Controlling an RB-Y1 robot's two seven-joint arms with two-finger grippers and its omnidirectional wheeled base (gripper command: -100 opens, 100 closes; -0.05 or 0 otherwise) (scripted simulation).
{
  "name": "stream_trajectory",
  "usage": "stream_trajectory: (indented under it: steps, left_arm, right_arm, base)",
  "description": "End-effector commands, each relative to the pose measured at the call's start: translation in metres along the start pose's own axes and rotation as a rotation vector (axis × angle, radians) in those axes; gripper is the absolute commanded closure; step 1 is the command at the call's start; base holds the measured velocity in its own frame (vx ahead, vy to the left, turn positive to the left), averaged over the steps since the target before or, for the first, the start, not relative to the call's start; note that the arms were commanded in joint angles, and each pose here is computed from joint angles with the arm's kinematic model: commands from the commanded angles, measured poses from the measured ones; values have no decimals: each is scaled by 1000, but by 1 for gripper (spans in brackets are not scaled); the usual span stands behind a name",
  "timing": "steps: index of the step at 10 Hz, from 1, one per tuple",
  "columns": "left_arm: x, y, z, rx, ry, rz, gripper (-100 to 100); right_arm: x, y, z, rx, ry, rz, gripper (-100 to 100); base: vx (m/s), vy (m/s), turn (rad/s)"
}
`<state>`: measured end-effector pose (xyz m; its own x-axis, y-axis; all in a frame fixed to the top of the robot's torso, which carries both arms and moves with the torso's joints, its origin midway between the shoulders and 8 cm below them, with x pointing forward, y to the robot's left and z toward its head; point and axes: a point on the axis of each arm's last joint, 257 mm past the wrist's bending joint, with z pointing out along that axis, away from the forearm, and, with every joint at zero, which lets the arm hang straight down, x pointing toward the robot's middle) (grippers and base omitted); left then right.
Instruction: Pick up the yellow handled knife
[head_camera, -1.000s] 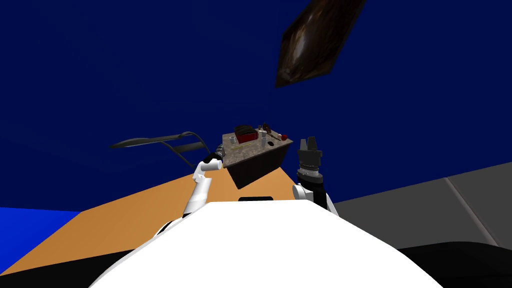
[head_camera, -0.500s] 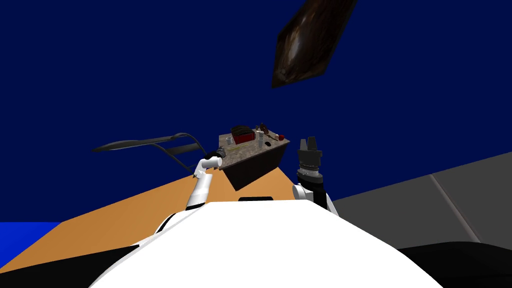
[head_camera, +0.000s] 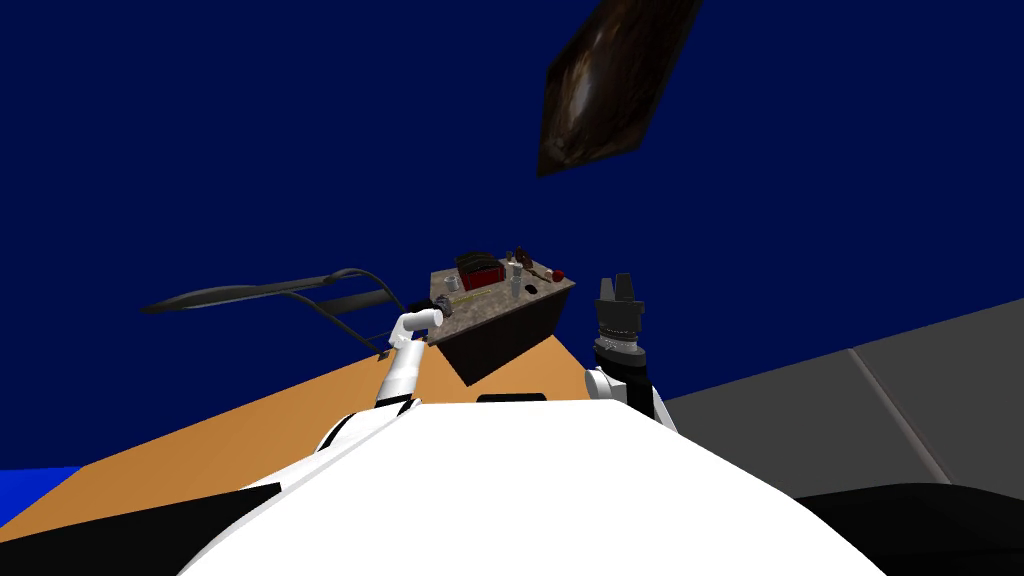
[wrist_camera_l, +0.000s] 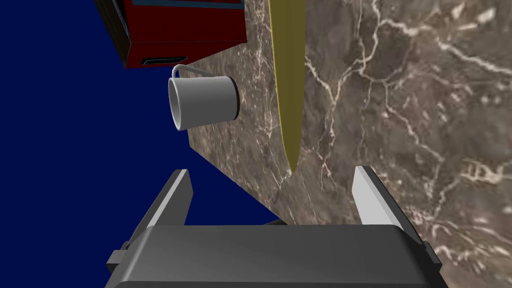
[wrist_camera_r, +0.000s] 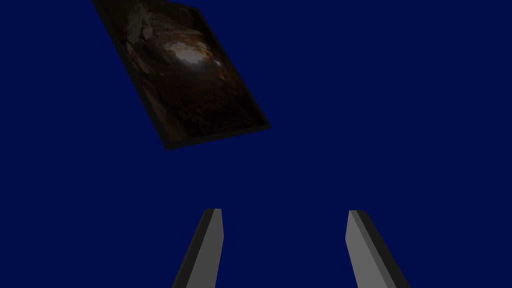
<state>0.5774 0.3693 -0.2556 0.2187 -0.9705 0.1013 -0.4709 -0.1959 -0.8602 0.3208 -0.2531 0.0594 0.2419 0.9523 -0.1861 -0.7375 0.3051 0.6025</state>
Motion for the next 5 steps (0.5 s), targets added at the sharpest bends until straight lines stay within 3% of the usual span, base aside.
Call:
stream_trajectory:
  steps: [1,5]
  left_arm:
    - [0,5,3,-31,0,-12,-100]
    - [-8,24,13,-162,10,-89,-100]
  right_arm:
    - [0,0,0,0,0,0,0]
    - [0,0,0,0,0,0,0]
  base:
    - [64,-54,-24]
    - [96,-62,-57]
